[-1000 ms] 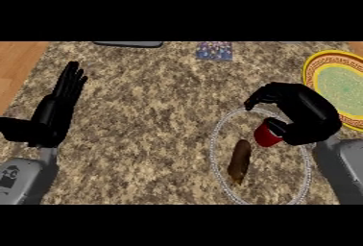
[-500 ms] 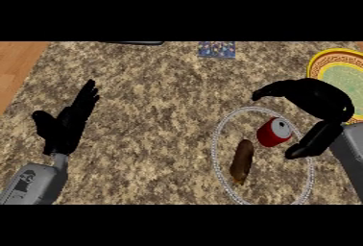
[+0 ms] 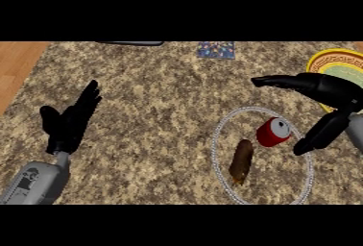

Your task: Pick the can from the placemat and place it in the plate

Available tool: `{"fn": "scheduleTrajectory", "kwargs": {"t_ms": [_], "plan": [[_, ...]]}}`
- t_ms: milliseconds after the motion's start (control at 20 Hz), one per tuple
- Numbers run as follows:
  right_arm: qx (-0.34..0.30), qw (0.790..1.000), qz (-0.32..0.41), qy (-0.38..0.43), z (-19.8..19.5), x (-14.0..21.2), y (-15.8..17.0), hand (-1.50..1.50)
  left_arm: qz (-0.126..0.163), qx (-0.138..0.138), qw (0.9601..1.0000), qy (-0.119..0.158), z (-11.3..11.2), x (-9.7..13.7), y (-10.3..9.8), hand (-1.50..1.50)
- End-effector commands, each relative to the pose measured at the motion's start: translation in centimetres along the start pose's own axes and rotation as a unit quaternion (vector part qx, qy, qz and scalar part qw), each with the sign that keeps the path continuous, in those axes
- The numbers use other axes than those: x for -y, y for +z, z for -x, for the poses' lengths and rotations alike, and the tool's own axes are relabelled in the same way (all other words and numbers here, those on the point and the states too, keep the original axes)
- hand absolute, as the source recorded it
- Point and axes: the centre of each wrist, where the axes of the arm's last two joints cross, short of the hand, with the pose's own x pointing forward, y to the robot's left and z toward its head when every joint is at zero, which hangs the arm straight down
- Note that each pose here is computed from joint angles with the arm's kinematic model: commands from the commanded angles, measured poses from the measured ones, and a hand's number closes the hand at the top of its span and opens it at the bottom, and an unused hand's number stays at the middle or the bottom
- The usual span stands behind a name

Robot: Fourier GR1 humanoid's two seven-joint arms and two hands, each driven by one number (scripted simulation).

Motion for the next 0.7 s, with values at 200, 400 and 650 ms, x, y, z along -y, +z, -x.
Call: {"fn": "scheduleTrajectory", "kwargs": {"t_ms": [200, 400, 650], "plan": [[0.021, 0.990, -0.133, 0.034, 0.2, 0.5, 0.2, -1.50, -0.005, -0.008, 0.9999, 0.001, -0.9, 0.2, -0.2, 0.00], [-0.003, 0.978, -0.189, 0.083, 1.5, -1.4, -0.6, -1.50, -0.007, -0.005, 1.0000, -0.003, -0.4, 0.4, -0.3, 0.00], [-0.011, 0.960, -0.214, 0.181, 3.7, -2.0, -0.6, -1.50, -0.011, -0.011, 0.9999, -0.004, -0.6, -0.3, -0.7, 0.00]]}}
